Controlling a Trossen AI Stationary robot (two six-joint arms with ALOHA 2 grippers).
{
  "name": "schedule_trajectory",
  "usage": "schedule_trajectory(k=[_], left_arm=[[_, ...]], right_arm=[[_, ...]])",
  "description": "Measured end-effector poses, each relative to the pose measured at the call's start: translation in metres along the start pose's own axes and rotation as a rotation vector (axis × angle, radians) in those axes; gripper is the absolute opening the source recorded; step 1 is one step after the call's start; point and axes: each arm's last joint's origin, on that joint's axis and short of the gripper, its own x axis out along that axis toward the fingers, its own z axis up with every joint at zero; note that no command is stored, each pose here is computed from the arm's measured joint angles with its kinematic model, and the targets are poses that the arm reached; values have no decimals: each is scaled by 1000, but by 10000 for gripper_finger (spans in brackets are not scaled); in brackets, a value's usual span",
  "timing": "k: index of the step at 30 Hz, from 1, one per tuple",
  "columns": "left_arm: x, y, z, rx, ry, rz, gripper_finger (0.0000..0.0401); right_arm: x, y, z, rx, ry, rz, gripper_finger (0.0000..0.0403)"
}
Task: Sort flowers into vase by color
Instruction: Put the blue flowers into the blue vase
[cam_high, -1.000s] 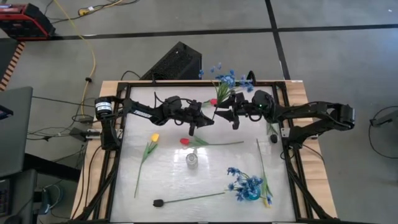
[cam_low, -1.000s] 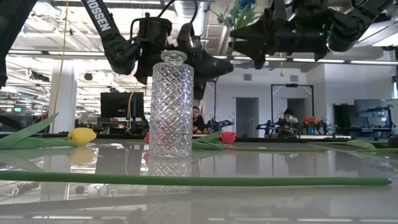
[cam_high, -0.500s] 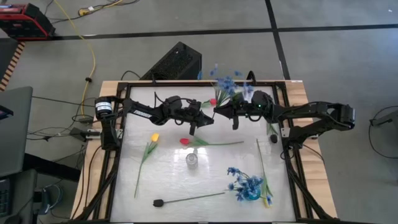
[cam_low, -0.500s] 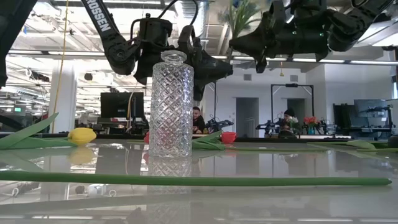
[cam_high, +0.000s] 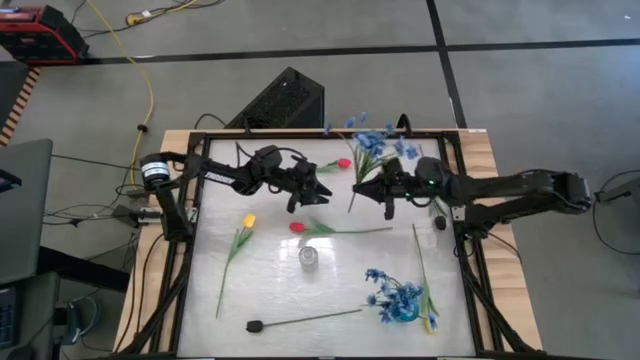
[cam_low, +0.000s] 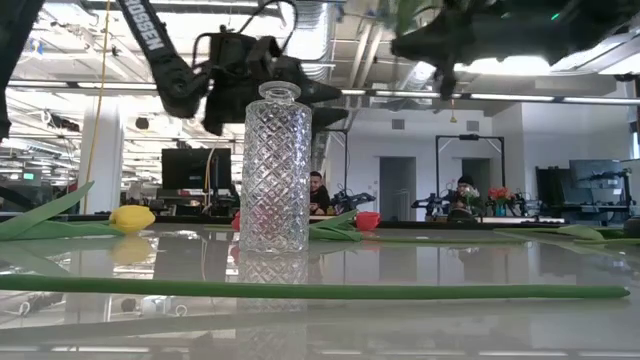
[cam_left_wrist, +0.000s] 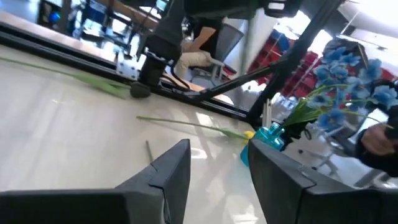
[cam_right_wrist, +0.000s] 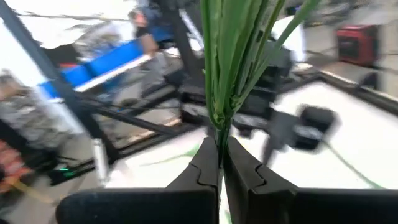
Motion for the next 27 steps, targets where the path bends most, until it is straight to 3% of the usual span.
schedule_trajectory(k=[6, 11, 20, 27], left_arm=[[-32, -22, -2, 96, -78, 166, 146], [-50, -41, -16, 126, -114, 288, 145], [-52, -59, -28, 98, -128, 312, 145], [-44, -68, -33, 61, -128, 321, 145]], right_arm=[[-48, 35, 2, -38, -1, -182, 30], [-84, 58, -19, 39, 80, -333, 30], [-125, 107, -56, 34, 91, -255, 30], [-159, 134, -80, -71, 53, -129, 30]])
